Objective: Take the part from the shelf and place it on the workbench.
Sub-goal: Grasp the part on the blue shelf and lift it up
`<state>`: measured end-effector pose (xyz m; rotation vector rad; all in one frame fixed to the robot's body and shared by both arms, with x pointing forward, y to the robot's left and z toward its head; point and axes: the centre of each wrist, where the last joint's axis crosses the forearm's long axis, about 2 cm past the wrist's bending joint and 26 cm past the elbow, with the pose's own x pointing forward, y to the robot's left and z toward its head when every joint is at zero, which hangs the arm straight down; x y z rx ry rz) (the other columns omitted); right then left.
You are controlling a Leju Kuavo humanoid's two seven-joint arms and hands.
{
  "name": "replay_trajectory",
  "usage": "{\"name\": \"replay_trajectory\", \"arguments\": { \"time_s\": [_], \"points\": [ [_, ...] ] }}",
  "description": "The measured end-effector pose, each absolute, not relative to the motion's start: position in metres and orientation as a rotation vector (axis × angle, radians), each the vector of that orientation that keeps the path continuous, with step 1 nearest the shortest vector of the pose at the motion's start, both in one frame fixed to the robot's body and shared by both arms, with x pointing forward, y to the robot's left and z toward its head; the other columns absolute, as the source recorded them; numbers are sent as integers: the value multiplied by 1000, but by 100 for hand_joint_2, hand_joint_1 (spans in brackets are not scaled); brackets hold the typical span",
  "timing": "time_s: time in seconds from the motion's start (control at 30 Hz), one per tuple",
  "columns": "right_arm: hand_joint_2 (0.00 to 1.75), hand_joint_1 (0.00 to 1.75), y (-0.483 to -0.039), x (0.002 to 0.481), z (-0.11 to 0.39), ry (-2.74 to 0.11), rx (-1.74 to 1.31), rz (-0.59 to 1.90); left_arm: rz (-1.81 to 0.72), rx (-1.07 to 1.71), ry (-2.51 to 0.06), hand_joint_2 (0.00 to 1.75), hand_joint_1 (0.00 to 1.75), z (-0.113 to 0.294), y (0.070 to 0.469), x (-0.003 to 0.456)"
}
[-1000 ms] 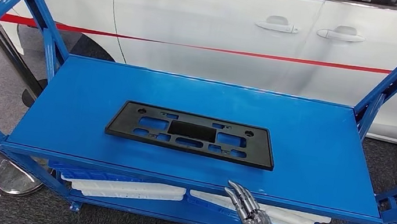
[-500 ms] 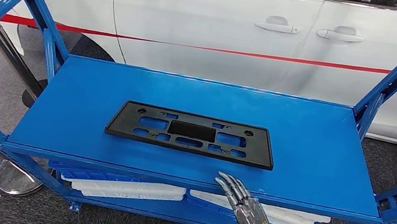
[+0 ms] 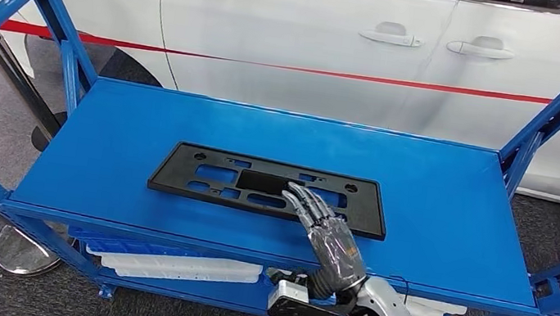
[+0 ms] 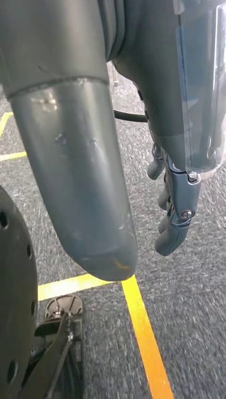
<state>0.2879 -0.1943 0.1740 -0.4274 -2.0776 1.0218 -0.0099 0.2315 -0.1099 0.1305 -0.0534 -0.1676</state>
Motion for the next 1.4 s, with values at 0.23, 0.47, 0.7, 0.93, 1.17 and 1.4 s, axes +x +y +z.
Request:
{"name": "replay_trajectory", "arguments": {
  "time_s": [0.23, 0.47, 0.7, 0.93, 1.17, 1.4],
  "points": [
    [44, 0, -177, 294, 189, -2116, -400, 1031, -168, 131, -60, 0, 0, -110, 232, -7],
    [175, 0, -174, 296, 191, -2121, -410, 1038, -170, 129, -60, 0, 0, -110, 232, -7],
    [175, 0, -172, 300, 184, -2080, -478, 1088, -191, 124, -58, 0, 0, -110, 231, -6],
    [175, 0, -164, 305, 169, -2030, -519, 1138, -208, 126, -52, 0, 0, -110, 231, -5],
    [175, 0, -158, 310, 164, -1982, -547, 1196, -221, 126, -58, 0, 0, -110, 231, -5],
    [175, 0, -142, 327, 166, -1926, -618, 1287, -239, 124, -52, 0, 0, -110, 232, -3]
  ]
}}
